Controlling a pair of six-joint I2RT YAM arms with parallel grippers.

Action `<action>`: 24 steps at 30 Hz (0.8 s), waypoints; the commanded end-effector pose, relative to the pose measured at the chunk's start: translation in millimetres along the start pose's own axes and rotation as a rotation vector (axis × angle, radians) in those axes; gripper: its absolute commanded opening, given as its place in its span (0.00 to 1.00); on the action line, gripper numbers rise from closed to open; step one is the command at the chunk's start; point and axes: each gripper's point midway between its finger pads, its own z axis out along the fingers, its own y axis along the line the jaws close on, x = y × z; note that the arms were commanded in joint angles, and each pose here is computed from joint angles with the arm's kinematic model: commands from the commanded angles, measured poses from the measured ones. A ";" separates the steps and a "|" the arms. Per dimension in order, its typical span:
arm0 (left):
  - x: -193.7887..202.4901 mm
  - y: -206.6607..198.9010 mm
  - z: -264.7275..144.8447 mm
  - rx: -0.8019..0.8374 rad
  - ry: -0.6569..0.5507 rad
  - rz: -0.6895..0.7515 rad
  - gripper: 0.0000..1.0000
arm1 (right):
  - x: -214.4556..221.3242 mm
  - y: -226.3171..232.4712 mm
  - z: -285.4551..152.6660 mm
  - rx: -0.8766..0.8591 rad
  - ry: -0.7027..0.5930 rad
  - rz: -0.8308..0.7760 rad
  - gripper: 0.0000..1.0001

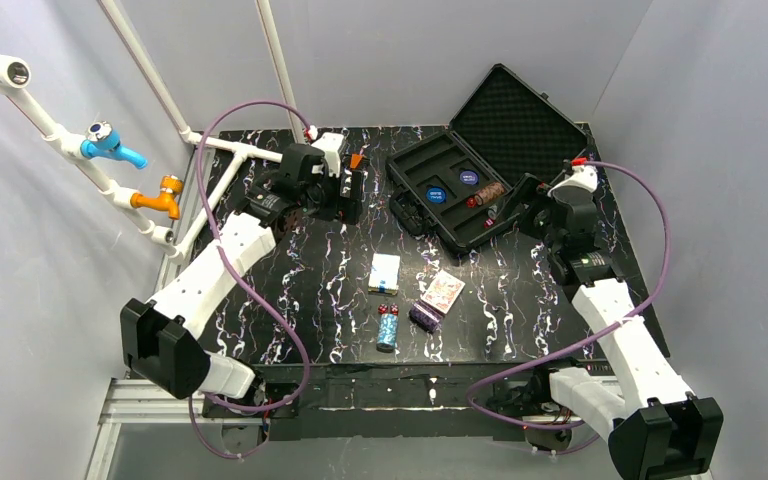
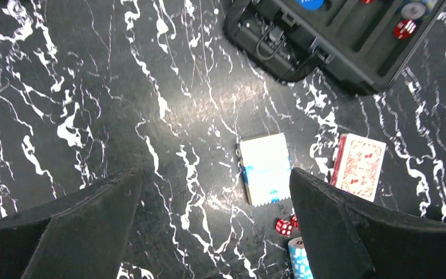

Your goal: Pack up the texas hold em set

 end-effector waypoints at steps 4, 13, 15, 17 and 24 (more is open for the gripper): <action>0.6 20.0 -7.6 -0.109 -0.047 -0.024 0.98 | -25.4 2.6 -15.6 0.039 -0.039 0.007 1.00; 20.1 10.3 -5.0 -0.043 0.048 0.020 0.98 | -26.2 -14.4 -33.5 0.127 -0.023 -0.030 1.00; 26.8 6.2 -2.6 -0.032 0.083 0.042 0.98 | -20.0 -14.3 -37.3 0.118 -0.007 -0.016 1.00; 35.1 -1.2 -0.2 -0.030 0.129 0.079 0.98 | -9.4 -13.4 -37.8 0.102 0.034 -0.016 1.00; 73.2 -24.3 16.1 -0.011 0.297 0.182 0.98 | 26.7 -26.0 -31.1 0.160 0.213 -0.045 1.00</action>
